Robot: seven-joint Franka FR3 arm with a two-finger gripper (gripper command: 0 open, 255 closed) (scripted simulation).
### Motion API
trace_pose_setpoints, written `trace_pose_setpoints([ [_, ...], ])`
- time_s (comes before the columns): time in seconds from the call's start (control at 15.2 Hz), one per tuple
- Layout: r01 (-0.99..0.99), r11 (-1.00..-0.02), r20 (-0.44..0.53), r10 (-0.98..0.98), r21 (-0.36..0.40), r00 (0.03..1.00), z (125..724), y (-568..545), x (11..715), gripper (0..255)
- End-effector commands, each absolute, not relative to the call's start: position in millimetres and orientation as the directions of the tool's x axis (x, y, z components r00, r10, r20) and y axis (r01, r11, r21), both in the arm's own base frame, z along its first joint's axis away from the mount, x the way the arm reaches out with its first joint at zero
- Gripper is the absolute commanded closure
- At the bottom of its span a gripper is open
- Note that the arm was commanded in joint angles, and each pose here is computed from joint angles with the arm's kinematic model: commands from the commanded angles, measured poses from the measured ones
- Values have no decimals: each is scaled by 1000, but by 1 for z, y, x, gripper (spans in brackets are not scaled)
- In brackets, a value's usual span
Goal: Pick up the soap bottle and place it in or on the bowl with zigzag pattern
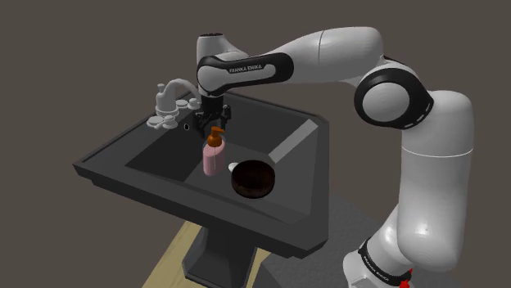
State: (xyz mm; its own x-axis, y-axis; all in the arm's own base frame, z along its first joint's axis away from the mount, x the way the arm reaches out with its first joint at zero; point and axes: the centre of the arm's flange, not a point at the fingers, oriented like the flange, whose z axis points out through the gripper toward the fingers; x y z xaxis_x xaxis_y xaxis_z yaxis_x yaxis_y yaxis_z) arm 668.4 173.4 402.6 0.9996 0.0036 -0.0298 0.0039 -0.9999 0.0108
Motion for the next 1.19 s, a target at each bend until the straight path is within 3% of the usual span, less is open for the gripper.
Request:
trace_pose_setpoints([
  [0.0, 4, -1000, -29, 4, 11, 1000, 398, 172, 668, 0],
  [0.46, 4, -1000, -29, 4, 11, 1000, 398, 172, 668, 0],
  [0.53, 4, -1000, -29, 4, 11, 1000, 398, 172, 668, 255],
  [1.12, 4, -1000, -29, 4, 11, 1000, 398, 172, 668, 255],
])
